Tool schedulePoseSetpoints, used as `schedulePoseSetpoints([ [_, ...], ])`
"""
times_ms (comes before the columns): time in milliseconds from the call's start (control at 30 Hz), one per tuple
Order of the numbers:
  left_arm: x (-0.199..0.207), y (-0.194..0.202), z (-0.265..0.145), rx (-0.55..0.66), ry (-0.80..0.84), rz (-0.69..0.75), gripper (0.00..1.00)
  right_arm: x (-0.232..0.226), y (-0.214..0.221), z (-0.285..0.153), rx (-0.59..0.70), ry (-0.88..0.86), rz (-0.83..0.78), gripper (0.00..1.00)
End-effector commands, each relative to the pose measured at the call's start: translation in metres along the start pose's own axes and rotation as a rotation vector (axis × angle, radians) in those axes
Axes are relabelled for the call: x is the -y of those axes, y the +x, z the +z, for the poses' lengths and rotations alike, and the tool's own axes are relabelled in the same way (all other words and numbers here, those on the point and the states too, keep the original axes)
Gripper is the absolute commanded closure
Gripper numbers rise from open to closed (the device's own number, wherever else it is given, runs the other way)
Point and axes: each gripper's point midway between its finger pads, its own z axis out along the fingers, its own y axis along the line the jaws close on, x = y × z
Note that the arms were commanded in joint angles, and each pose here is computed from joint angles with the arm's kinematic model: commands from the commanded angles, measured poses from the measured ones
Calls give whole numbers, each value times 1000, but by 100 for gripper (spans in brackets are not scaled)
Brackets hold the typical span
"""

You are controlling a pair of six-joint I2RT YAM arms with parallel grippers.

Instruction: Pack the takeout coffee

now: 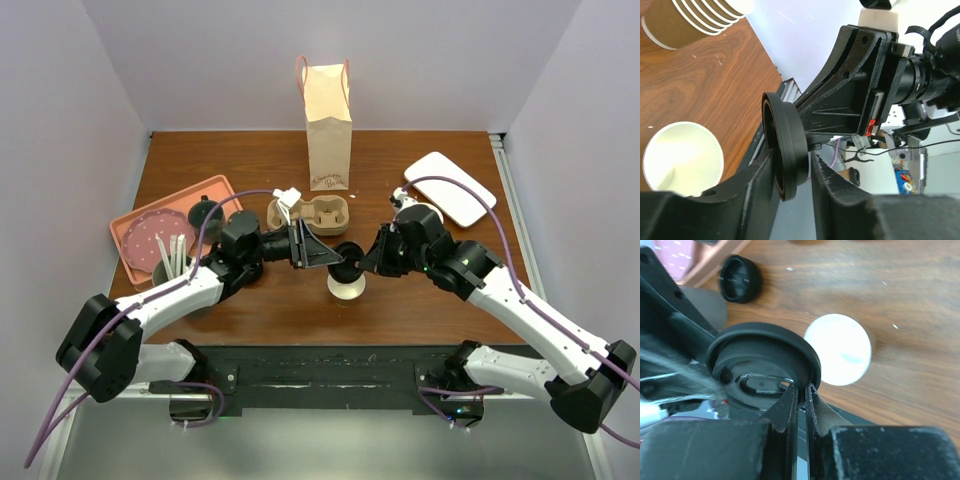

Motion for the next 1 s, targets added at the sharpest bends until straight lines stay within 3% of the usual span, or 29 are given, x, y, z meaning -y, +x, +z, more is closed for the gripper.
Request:
schedulePoseSetpoints([
  [0,9,-9,-1,9,1,87,55,13,-3,-7,-23,89,-64,100],
  [300,0,-25,-5,12,-157,150,32,29,-6,-21,-145,273,-184,100],
  [433,-32,-15,-22,-30,-340,173,32,24,-8,-14,-160,318,-224,100],
  [600,-63,-21,-58,74,-571,221,34,25,7,6,-228,345,-232,100],
  [733,-61,-19,-77,126,-603,241,32,29,9,15,-247,378,-244,100],
  [967,-68,-6,-81,113,-598,219,33,34,15,28,-314,419,-271,100],
])
